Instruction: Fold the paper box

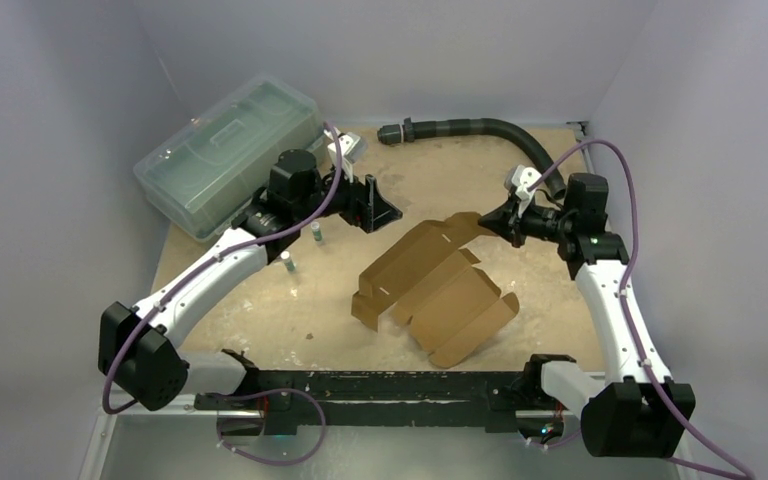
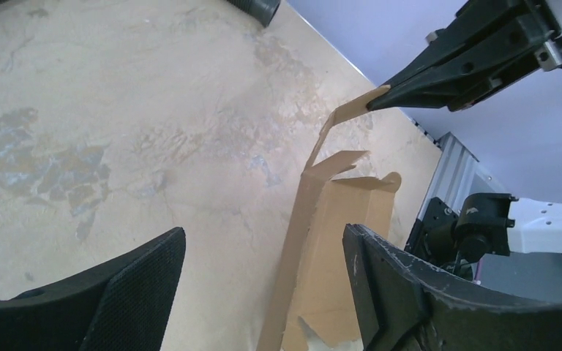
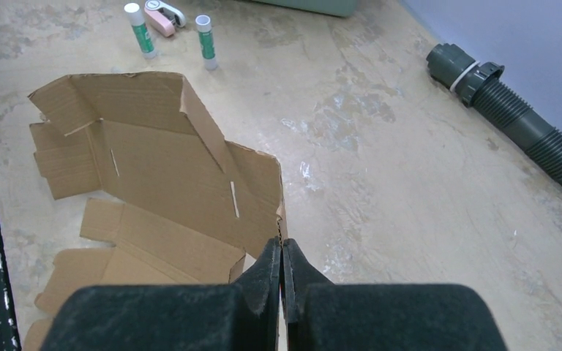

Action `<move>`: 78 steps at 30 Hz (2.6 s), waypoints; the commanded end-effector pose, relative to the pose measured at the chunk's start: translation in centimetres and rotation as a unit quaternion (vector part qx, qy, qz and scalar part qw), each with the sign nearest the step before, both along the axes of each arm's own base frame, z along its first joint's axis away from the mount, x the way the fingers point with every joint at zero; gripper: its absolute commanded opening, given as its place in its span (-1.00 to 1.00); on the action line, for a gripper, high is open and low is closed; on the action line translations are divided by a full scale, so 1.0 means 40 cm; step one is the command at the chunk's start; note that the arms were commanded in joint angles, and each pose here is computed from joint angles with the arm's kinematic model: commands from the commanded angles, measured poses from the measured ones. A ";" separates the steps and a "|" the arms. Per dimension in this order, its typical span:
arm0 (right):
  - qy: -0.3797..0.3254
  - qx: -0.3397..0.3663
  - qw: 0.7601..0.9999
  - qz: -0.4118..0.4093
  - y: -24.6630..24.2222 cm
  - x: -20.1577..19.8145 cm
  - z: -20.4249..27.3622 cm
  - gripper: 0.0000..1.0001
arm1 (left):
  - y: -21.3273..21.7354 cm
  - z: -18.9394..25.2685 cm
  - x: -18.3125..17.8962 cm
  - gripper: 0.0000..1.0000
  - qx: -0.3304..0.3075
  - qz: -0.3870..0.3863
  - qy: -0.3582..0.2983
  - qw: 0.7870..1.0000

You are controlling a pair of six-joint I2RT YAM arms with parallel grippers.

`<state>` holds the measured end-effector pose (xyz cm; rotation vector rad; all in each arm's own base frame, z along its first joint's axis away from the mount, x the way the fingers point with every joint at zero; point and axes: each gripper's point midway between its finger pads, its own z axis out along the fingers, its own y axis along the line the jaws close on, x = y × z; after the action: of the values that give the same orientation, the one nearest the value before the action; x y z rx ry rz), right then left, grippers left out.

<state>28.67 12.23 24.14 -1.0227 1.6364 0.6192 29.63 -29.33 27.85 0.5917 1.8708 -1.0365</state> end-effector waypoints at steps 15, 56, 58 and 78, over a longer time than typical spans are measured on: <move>0.004 0.028 0.999 0.016 0.013 -0.009 0.000 -1.00 | -0.067 0.084 -0.055 0.55 0.015 0.017 -0.033 0.999; 0.026 0.029 0.999 0.017 0.011 -0.001 -0.040 -1.00 | -0.064 -0.191 -0.123 -0.86 0.081 -0.012 -0.079 0.994; 0.027 0.029 0.999 0.017 0.011 -0.001 -0.041 -1.00 | -0.068 -0.195 -0.122 -1.00 0.082 -0.014 -0.077 0.994; 0.085 0.102 0.991 -0.002 0.026 0.008 -0.042 0.98 | 0.028 -0.171 -0.139 -1.00 -0.089 0.140 0.002 0.986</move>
<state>28.94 12.70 22.16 -0.8826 1.6988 0.7863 23.61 -28.46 17.04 0.4175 1.9168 -0.8762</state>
